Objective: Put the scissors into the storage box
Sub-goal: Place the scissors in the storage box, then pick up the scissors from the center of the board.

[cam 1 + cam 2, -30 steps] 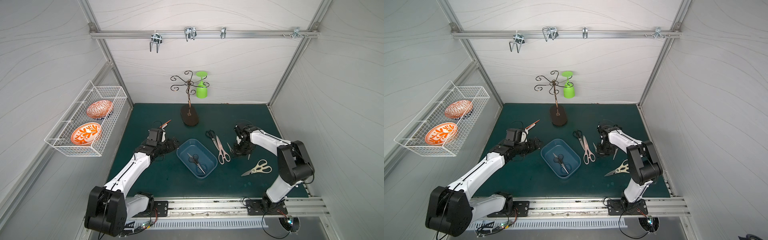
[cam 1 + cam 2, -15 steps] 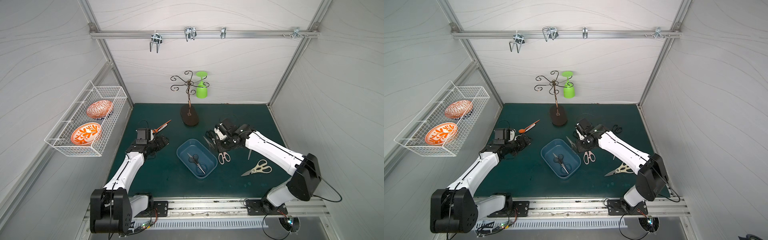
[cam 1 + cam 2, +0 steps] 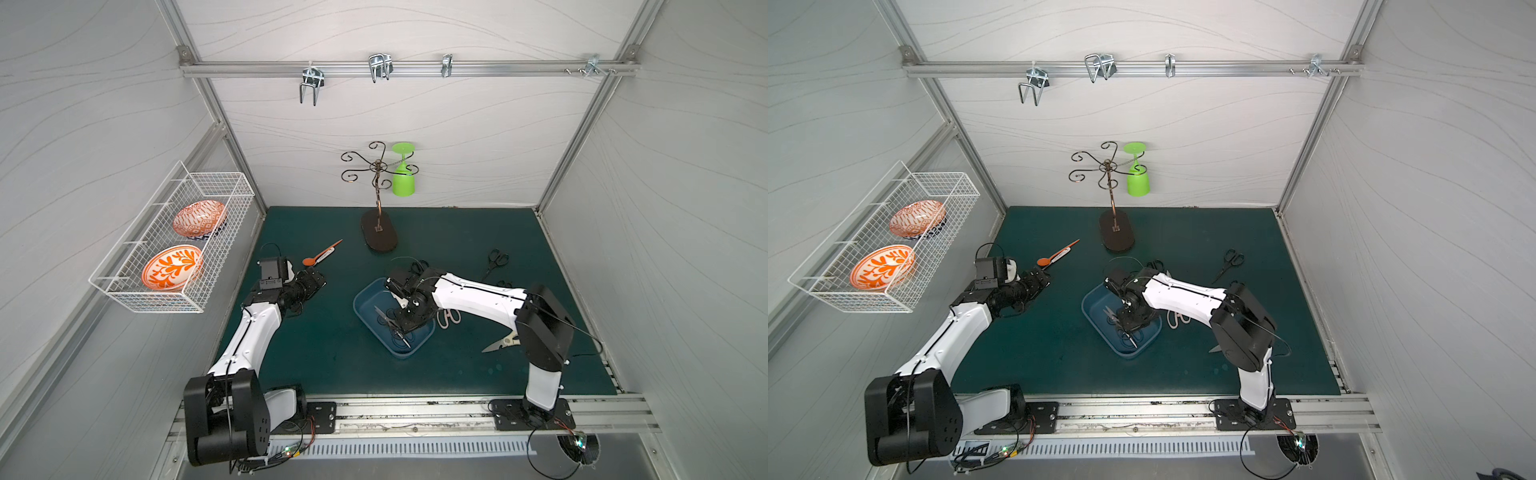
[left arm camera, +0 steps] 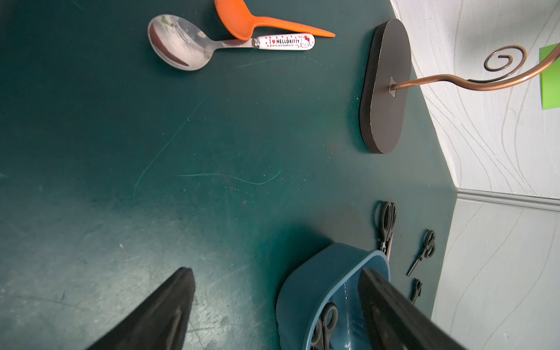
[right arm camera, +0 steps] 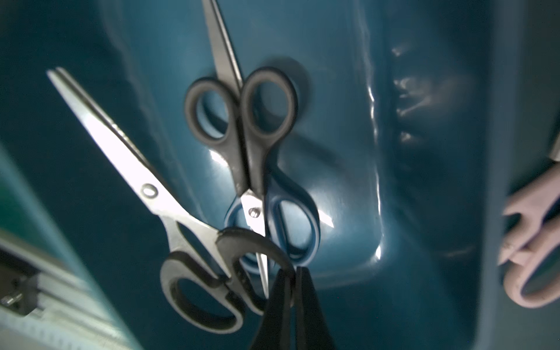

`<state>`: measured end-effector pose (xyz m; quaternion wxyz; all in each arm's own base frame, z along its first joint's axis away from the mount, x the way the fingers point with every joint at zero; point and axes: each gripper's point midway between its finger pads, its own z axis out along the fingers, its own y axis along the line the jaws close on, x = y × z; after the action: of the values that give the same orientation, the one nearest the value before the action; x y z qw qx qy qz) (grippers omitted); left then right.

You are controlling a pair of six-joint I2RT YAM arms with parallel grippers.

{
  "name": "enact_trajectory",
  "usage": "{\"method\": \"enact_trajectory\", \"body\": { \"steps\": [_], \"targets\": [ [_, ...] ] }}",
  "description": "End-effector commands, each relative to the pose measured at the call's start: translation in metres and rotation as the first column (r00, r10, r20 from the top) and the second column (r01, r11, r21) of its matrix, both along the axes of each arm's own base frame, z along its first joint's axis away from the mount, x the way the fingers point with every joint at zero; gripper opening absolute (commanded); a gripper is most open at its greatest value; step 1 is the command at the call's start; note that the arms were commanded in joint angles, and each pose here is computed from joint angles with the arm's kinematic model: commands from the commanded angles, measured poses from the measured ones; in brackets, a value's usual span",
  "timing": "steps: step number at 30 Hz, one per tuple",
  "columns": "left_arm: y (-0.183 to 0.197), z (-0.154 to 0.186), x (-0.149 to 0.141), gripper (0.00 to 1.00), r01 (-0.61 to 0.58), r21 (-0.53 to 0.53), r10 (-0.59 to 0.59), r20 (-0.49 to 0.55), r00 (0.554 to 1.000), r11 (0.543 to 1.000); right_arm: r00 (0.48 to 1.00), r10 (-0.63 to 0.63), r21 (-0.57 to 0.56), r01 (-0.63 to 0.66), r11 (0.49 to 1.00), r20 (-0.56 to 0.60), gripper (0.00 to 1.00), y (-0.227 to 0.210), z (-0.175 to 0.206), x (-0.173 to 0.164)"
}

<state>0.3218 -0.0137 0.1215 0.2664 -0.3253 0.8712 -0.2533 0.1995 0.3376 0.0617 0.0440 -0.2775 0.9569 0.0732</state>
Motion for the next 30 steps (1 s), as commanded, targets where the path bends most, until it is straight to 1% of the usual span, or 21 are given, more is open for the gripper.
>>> {"method": "enact_trajectory", "body": {
  "steps": [1, 3, 5, 9, 13, 16, 18, 21, 26, 30],
  "targets": [
    [-0.004, 0.009, 0.008, 0.89, 0.016, -0.027, -0.015, 0.046, 0.999, 1.0, 1.0, -0.003, -0.04, 0.004, 0.999, 0.026, 0.0, 0.004, -0.005, 0.004],
    [-0.005, 0.008, 0.009, 0.89, 0.019, -0.032, -0.018, 0.044, 0.999, 0.999, 1.0, 0.0, -0.051, 0.001, 0.999, 0.022, 0.0, 0.004, -0.009, 0.004],
    [-0.005, 0.008, 0.009, 0.89, 0.018, -0.036, -0.016, 0.046, 0.999, 0.999, 1.0, -0.003, -0.048, 0.004, 0.999, 0.016, 0.12, 0.005, -0.011, 0.004],
    [-0.006, 0.007, 0.009, 0.89, 0.022, -0.04, -0.02, 0.045, 0.999, 0.999, 1.0, -0.01, -0.021, 0.011, 1.0, 0.024, 0.34, 0.008, -0.002, 0.004],
    [-0.006, 0.008, 0.01, 0.89, 0.024, -0.044, -0.022, 0.049, 0.999, 0.999, 0.999, -0.006, 0.038, 0.004, 0.999, 0.052, 0.36, 0.014, 0.025, 0.007],
    [-0.008, 0.007, 0.01, 0.89, 0.029, -0.052, -0.026, 0.05, 0.998, 0.998, 0.996, -0.019, 0.095, 0.01, 0.995, 0.091, 0.36, 0.013, 0.055, 0.015],
    [-0.009, 0.008, 0.011, 0.88, 0.032, -0.059, -0.028, 0.055, 0.998, 0.998, 0.992, -0.043, 0.133, 0.027, 0.991, 0.118, 0.36, 0.006, 0.075, 0.023],
    [-0.012, 0.008, 0.012, 0.87, 0.046, -0.078, -0.041, 0.062, 0.997, 0.996, 0.985, -0.102, 0.177, 0.077, 0.981, 0.139, 0.36, -0.013, 0.091, 0.037],
    [-0.026, 0.007, 0.012, 0.87, 0.088, -0.121, -0.08, 0.065, 0.995, 0.989, 0.958, -0.256, 0.205, 0.227, 0.952, 0.127, 0.36, -0.064, 0.09, 0.063],
    [-0.055, 0.009, 0.01, 0.88, 0.18, -0.111, -0.172, 0.078, 0.982, 0.977, 0.928, -0.357, 0.193, 0.333, 0.923, 0.105, 0.36, -0.111, 0.077, 0.08]
  ]
}}
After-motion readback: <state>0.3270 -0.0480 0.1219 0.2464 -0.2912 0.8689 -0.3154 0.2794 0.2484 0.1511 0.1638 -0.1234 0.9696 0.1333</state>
